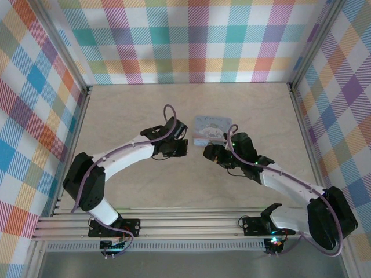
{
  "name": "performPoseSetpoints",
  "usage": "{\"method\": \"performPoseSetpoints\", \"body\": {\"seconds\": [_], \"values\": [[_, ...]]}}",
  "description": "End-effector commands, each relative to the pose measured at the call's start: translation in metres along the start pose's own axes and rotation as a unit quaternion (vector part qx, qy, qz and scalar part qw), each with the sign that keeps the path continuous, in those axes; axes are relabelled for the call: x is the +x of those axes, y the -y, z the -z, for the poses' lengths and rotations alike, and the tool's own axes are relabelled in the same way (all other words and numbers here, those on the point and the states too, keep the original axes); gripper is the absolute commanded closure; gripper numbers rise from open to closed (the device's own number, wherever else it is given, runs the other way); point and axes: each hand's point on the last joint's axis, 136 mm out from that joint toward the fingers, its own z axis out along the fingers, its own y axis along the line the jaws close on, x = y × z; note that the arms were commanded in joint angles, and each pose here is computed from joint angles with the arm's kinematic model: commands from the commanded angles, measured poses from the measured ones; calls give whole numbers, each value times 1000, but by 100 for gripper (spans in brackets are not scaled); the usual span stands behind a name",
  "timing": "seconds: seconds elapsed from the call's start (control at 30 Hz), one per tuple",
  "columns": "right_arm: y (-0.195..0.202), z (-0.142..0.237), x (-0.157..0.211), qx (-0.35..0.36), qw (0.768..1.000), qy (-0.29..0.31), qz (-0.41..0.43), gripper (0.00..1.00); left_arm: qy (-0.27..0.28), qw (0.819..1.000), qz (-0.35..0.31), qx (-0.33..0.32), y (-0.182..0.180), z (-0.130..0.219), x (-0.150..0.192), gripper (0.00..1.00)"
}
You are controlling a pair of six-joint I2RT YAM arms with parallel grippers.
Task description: Unlock the padlock with the key
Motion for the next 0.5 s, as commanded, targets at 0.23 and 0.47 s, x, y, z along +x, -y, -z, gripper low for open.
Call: {"method": "performPoseSetpoints", "body": {"seconds": [0.23, 0.47], "values": [[-40, -22, 0, -65, 998, -11, 12, 49, -10, 996, 46, 70, 30, 18, 0, 100], [-35, -32, -2, -42, 999, -20, 15, 51, -25, 994, 49, 94, 41, 23, 3, 100]]}}
